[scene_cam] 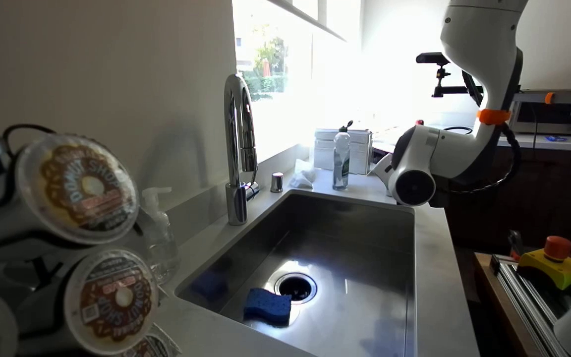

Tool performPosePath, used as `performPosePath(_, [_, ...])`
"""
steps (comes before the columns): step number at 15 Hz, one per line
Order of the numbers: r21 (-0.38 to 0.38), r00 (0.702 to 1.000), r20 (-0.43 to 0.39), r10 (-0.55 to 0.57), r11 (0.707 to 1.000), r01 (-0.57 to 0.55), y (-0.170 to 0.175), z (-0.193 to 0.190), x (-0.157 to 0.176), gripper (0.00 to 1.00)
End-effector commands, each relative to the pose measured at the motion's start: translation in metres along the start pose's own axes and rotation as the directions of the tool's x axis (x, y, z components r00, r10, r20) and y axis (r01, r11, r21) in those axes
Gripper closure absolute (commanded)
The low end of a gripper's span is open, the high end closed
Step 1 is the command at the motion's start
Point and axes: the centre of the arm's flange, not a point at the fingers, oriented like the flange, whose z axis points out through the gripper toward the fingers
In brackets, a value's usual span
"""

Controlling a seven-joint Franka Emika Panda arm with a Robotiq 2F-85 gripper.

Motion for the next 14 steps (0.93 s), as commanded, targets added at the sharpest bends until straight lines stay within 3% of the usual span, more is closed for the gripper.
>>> performPosePath(1, [-0.019,1.0,-0.02,0.018,1.0,-0.019,-0.007,0.001,0.001,0.56])
performPosePath(8, [0.033,0.996,-0.016,0.085,0.996,-0.085,0.021,-0.013,0.003,0.02])
performPosePath(14, [0.162,0.974,0.052,0.218,0.961,-0.224,0.066,-0.025,0.0,0.0])
